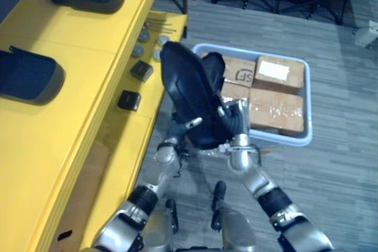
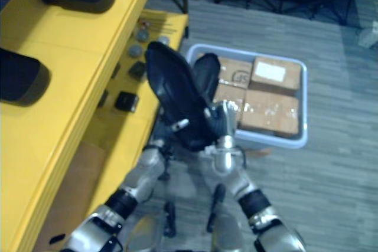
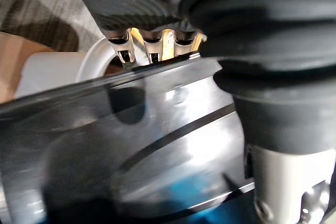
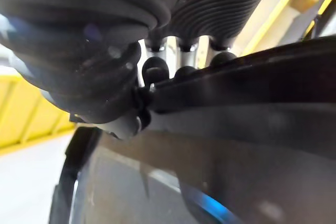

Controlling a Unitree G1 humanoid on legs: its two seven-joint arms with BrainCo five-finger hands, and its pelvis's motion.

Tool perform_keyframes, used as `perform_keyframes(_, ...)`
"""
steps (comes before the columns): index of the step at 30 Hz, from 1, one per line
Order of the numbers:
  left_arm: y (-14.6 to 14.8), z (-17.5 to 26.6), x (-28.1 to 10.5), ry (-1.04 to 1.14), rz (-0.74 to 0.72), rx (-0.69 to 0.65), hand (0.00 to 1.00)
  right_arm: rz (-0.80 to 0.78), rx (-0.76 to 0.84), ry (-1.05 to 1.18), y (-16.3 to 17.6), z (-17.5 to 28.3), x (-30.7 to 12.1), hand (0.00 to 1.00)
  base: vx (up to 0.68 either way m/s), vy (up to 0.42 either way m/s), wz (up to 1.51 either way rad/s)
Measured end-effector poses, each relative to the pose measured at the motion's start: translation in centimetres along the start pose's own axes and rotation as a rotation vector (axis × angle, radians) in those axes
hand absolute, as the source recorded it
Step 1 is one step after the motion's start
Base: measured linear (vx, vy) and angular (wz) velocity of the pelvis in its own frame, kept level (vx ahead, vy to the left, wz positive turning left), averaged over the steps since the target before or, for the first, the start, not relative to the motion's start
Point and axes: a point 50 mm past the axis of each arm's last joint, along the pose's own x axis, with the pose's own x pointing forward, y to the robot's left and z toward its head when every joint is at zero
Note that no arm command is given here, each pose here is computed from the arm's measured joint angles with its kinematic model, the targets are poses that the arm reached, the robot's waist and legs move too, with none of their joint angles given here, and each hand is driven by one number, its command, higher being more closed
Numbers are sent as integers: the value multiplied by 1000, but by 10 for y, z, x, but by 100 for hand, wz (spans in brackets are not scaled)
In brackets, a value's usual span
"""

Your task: Walk over and take plastic housings, then place them on the shelf

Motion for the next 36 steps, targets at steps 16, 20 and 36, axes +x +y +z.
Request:
perform_keyframes(16, 0, -11, -1, 153, -93, -164, 100, -31, 103, -36, 6, 21, -3, 100, -49, 17, 0)
perform_keyframes(20, 5, -9, 0, 161, -123, -187, 100, -25, 122, -61, 8, 29, -4, 100, -8, 9, -1)
perform_keyframes(36, 2, -2, -2, 61, -145, -222, 100, -11, 142, -146, 1, 42, -2, 0, -54, 31, -4)
